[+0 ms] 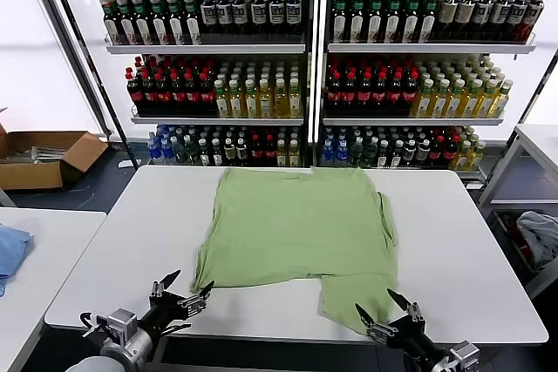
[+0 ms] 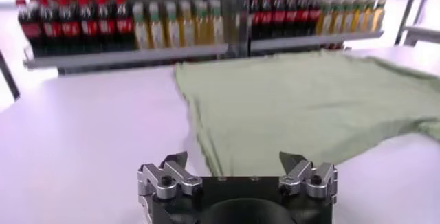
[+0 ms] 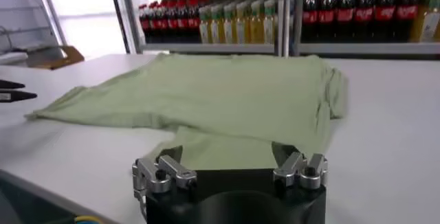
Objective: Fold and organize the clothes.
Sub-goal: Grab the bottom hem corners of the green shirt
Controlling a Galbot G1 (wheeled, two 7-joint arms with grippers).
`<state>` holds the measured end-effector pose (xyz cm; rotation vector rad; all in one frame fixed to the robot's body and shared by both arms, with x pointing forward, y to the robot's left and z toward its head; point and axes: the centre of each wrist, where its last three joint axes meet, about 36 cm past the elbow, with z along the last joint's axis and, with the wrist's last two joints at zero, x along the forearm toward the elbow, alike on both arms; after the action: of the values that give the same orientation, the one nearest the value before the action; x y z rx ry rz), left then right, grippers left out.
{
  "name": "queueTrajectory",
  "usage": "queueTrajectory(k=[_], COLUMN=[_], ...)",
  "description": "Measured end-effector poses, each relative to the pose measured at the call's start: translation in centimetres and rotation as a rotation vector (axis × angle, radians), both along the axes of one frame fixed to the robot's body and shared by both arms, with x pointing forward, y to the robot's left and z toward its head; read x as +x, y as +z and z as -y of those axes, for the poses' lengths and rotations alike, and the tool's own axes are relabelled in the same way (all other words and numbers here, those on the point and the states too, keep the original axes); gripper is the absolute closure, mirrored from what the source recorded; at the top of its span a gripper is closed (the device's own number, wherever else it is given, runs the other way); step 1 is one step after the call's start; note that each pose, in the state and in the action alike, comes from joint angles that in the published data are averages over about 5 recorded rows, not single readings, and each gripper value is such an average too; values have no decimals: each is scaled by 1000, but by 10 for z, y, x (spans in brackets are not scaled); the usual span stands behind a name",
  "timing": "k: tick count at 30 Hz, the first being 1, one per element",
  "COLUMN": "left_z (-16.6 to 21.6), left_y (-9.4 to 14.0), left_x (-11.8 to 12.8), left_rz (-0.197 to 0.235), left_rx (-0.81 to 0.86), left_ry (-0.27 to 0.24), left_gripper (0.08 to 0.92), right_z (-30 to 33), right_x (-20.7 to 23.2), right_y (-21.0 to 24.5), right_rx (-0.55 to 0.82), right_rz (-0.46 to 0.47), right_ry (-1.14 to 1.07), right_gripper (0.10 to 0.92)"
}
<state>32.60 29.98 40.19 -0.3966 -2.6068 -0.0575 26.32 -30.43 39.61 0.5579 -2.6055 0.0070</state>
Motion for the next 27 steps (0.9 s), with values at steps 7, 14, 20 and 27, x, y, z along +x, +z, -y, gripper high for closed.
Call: queueTrajectory(k=[7, 14, 20, 27], left_z=[4, 10, 17, 25], left_y=[-6, -12, -16, -21], left_x=[16, 34, 37, 33], left_rz=[-42, -69, -84, -104], left_rx=[3, 8, 11, 17], left_ry=[11, 17, 5, -17], left_gripper=[177, 230, 398, 606], right_z=[1, 0, -2, 0], right_x=[-2, -4, -6, -7], right_y=[-2, -2, -3, -3], right_rx=[-14, -7, 9, 43], right_rz=[-30, -40, -43, -26], right_ry=[-6, -7, -7, 2], right_gripper=[325, 516, 689, 882])
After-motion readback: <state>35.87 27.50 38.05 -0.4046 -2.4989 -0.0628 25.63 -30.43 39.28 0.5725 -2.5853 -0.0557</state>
